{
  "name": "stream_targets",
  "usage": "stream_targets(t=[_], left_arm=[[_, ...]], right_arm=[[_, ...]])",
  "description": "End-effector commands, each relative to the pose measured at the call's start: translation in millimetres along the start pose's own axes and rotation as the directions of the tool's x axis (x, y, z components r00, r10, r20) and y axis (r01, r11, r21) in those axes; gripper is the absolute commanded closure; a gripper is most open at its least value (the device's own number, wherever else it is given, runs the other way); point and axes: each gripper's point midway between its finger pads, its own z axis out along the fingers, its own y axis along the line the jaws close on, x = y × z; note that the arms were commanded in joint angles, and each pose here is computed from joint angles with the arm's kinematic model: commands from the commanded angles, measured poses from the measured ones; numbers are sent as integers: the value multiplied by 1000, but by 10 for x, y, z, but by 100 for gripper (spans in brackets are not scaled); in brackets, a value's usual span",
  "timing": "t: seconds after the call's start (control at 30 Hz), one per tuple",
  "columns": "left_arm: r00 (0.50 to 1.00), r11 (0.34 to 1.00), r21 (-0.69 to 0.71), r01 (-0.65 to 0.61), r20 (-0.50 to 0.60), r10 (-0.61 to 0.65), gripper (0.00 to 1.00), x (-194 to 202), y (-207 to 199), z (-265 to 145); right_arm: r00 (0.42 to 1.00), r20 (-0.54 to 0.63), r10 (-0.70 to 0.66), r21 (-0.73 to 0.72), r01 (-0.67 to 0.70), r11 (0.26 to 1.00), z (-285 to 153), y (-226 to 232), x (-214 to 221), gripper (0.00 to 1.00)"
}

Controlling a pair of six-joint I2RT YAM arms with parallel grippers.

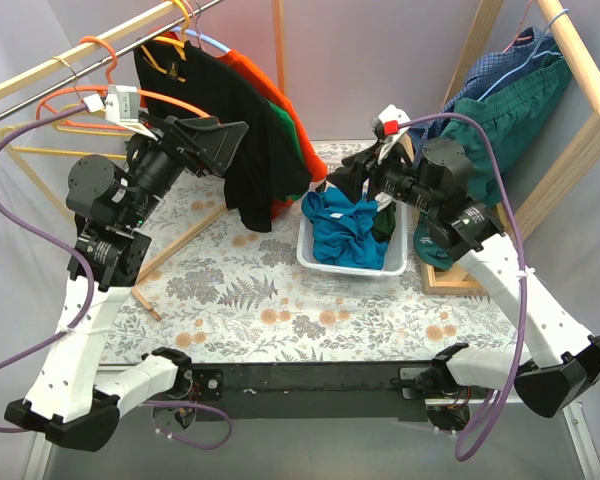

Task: Remove the t-shirt from the hanger
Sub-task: Place the T-shirt in the bin, then pick up the hanger from the clothesline.

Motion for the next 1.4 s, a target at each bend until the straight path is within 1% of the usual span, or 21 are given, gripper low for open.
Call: stream_targets(t=[0.0, 0.07, 0.1, 0.17, 0.2, 0.27, 0.37, 0.43, 0.6, 0.63, 0.7, 0.73, 0.77, 0.83, 0.87, 0.93, 0.97, 1.13, 1.27, 1.33, 1.37], left_arm=[[999, 997, 72, -3, 48, -1, 14, -217, -179, 98], [999, 998, 68, 7, 47, -11, 14, -214, -137, 226], [998, 998, 67, 12, 60, -16, 14, -272, -147, 265], [998, 998, 25, 51, 45, -52, 16, -207, -13, 431], [995, 998, -11, 62, 76, -61, 16, -295, 29, 485], [995, 990, -101, 99, 42, -95, 18, -118, 273, 666], [993, 969, -216, 118, 32, -114, 20, 31, 510, 878], [992, 947, -297, 122, 62, -108, 22, 22, 583, 939], [997, 901, -425, 81, 45, -69, 24, 299, 739, 1105], [998, 873, -484, 64, 46, -48, 24, 330, 838, 1082], [999, 858, -513, 26, 30, -13, 25, 367, 801, 1094], [1000, 833, -553, -4, 4, 7, 25, 452, 862, 1077], [999, 800, -600, -18, 17, 36, 25, 428, 914, 1036], [997, 775, -629, -63, -12, 72, 26, 509, 887, 982], [995, 742, -666, -72, 0, 97, 26, 477, 930, 919], [992, 725, -681, -107, -23, 124, 28, 543, 908, 875], [990, 697, -708, -115, -19, 143, 30, 522, 949, 822], [981, 649, -746, -150, -33, 189, 43, 488, 985, 718], [977, 632, -758, -159, -31, 209, 58, 412, 995, 648], [976, 629, -759, -165, -34, 215, 63, 394, 996, 622], [975, 626, -761, -170, -39, 218, 68, 395, 1000, 609]], right_arm=[[1000, 22, 15, -42, -14, 999, 54, 55, 90, 42], [999, 23, 33, -40, -32, 999, 15, 72, 201, 42], [998, -19, 61, -36, -61, 997, 21, 66, 438, 42], [995, -41, 96, -35, -97, 995, -19, 93, 582, 43], [991, -67, 112, -29, -114, 993, -27, 90, 727, 43], [987, -86, 133, -20, -135, 991, -56, 95, 834, 43], [981, -119, 150, 3, -151, 989, -89, 74, 1007, 44], [978, -137, 160, 29, -157, 987, -117, 44, 1099, 44], [970, -158, 183, 55, -176, 983, -148, 22, 1231, 45], [969, -162, 187, 57, -180, 982, -150, 23, 1252, 45], [967, -166, 194, 65, -186, 980, -153, 11, 1281, 46], [966, -167, 196, 68, -187, 980, -155, 10, 1291, 46], [965, -171, 198, 71, -188, 980, -161, 8, 1311, 46], [965, -169, 200, 74, -190, 979, -161, 4, 1318, 46], [964, -169, 205, 78, -194, 978, -166, 2, 1323, 46], [961, -173, 213, 85, -201, 976, -162, -9, 1351, 46], [961, -174, 216, 87, -203, 975, -166, -10, 1361, 46], [955, -181, 234, 109, -217, 970, -165, -36, 1414, 47], [954, -182, 240, 122, -220, 968, -172, -53, 1431, 48], [952, -187, 243, 133, -220, 966, -174, -70, 1462, 48], [952, -185, 244, 134, -221, 966, -176, -71, 1457, 48]])
